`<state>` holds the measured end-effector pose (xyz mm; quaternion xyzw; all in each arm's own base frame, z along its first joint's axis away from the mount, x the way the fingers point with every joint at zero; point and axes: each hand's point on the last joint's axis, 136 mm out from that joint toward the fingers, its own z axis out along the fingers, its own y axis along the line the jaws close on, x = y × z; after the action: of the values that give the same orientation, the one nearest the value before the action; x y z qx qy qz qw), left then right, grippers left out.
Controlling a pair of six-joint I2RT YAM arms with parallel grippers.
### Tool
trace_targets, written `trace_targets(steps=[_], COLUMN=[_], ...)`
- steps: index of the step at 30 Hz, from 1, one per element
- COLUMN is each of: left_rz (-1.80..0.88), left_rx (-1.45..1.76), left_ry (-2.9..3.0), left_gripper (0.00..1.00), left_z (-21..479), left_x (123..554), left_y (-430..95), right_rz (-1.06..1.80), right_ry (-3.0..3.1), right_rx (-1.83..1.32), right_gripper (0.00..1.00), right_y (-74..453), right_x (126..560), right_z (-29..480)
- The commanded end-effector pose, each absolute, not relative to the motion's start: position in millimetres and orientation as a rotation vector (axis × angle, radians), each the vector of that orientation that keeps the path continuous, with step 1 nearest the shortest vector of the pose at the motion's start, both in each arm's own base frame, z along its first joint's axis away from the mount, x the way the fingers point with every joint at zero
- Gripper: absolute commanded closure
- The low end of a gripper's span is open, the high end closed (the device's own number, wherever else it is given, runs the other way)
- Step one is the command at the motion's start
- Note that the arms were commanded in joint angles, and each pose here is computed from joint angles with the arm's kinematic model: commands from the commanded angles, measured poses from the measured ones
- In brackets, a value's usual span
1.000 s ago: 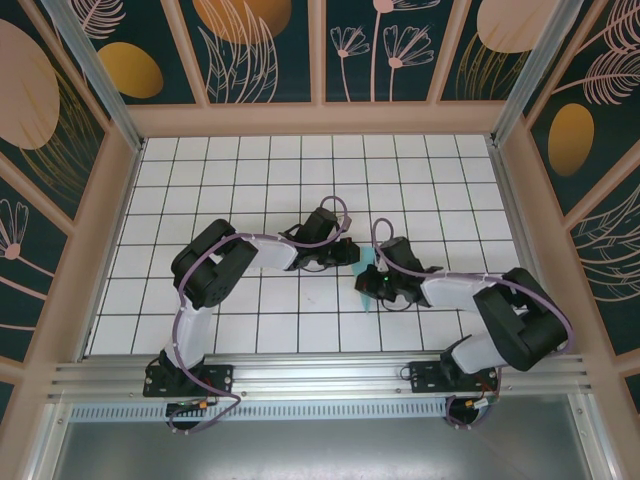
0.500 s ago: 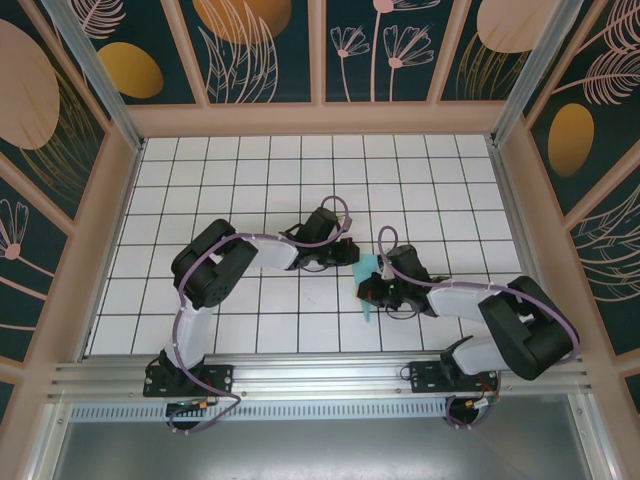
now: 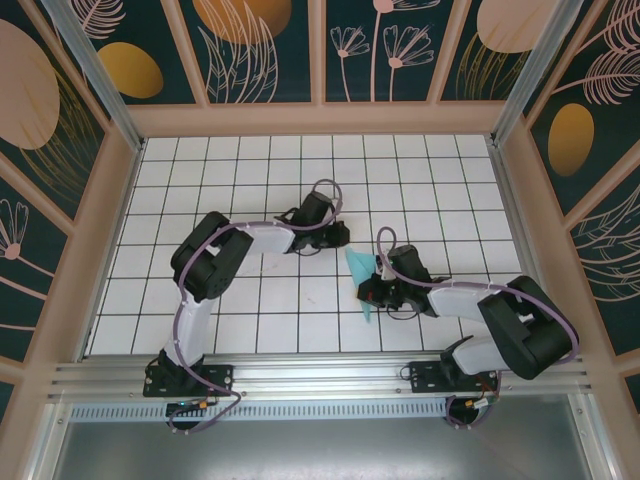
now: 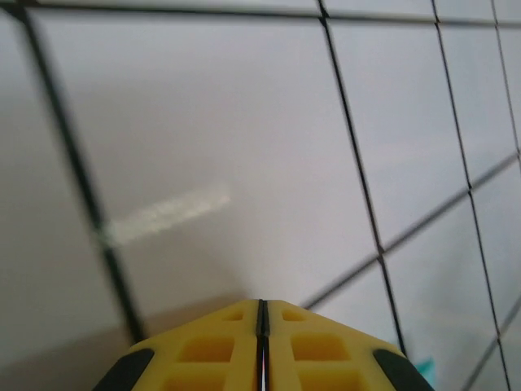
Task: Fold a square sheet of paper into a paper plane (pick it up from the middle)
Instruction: Fold the wing for the fifth time at the center of the table.
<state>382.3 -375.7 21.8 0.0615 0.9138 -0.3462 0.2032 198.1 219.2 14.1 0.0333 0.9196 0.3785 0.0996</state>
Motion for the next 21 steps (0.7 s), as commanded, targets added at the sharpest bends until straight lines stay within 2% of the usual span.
trace_targets(steps=[1,6,11,15,21], left_rz=[-0.841,-0.858,-1.147,-1.233,-1.275], left_rx=[0.162,0.107,0.130,0.108,0.100], left_ry=[2.534,2.442,2.369,2.422,2.464], left_gripper=[0.89,0.86,0.86,0.89,0.90], left_z=[29.9,75.1,102.3,85.0,64.9], left_x=[400.9,391.0,348.2,316.6,301.5], left_y=[-357.7,-340.8,-346.4,-343.2,-341.5], right_rz=[0.963,1.001,1.048,1.097,1.123], right_ry=[2.963,2.917,2.888,2.864,2.868], right_rx=[0.115,-0.049,-0.177,-0.251,-0.249], right_gripper=[0.96,0.97,0.97,0.97,0.97], right_y=[192.1,208.8,228.4,244.4,250.9], right_x=[156.0,174.9,195.1,210.6,216.1], right_z=[-26.2,-19.0,-15.7,-16.2,-20.6])
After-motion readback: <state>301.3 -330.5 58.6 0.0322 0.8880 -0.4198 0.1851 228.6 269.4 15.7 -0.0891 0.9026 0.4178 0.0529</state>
